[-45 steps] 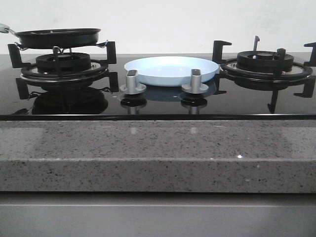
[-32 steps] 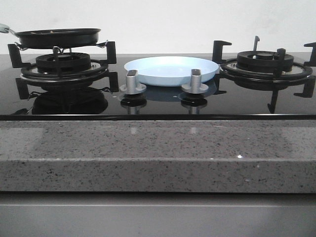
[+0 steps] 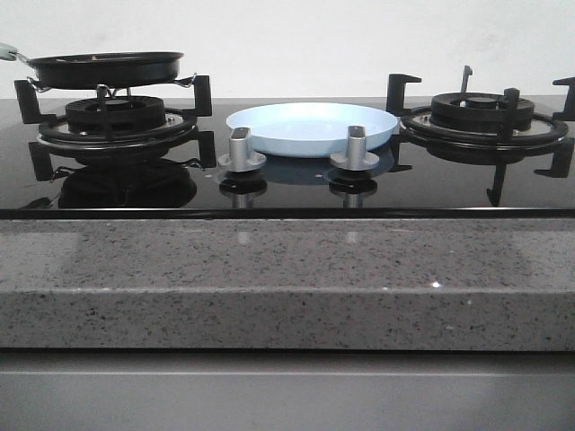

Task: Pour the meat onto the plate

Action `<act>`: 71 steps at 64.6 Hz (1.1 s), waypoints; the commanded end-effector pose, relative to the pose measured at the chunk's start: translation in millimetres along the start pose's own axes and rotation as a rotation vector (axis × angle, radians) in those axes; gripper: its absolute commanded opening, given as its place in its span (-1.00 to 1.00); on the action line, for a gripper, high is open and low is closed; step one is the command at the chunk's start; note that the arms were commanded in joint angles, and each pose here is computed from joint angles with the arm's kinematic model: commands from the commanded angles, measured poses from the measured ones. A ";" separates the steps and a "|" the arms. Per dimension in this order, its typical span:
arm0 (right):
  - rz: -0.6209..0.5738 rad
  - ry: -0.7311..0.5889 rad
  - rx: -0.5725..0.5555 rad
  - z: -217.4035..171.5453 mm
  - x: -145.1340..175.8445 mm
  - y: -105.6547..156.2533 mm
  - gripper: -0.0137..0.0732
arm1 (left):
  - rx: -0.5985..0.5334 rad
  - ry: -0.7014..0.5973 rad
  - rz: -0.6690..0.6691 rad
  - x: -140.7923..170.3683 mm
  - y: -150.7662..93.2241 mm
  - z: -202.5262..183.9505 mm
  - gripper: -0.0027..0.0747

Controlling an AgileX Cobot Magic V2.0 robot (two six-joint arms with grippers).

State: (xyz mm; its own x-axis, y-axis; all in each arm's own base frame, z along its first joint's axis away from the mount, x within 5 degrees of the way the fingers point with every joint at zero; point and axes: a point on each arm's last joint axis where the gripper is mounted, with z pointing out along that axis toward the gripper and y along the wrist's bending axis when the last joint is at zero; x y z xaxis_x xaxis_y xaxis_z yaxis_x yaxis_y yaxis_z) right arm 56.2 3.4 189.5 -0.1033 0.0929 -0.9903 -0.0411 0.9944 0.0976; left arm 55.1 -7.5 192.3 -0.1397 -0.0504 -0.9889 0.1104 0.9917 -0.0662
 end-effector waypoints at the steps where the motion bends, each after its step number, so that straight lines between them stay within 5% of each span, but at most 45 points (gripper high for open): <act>1: -0.013 -0.102 0.007 -2.0 -9.5 -0.2 -0.83 | 0.001 -0.101 -0.017 -6.9 0.2 -1.3 -0.98; 51: -0.012 -0.104 0.007 -2.0 -9.7 -0.2 -0.83 | 0.001 -0.114 -0.017 -8.1 0.3 -1.4 -0.98; 71: -0.017 -0.184 0.000 -9.3 -36.2 2.5 -0.83 | 0.018 -0.288 -0.075 -55.1 -2.7 -15.3 -0.98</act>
State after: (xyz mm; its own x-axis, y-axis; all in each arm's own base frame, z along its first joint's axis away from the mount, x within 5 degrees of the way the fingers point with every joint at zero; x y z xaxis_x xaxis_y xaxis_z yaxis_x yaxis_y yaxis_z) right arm 56.0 3.2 194.6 -0.0742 0.0943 -0.9928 -0.0423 0.9943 0.0976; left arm 54.2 -7.0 214.2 -0.0068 -0.1290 -0.9916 0.1147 0.9850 -0.1289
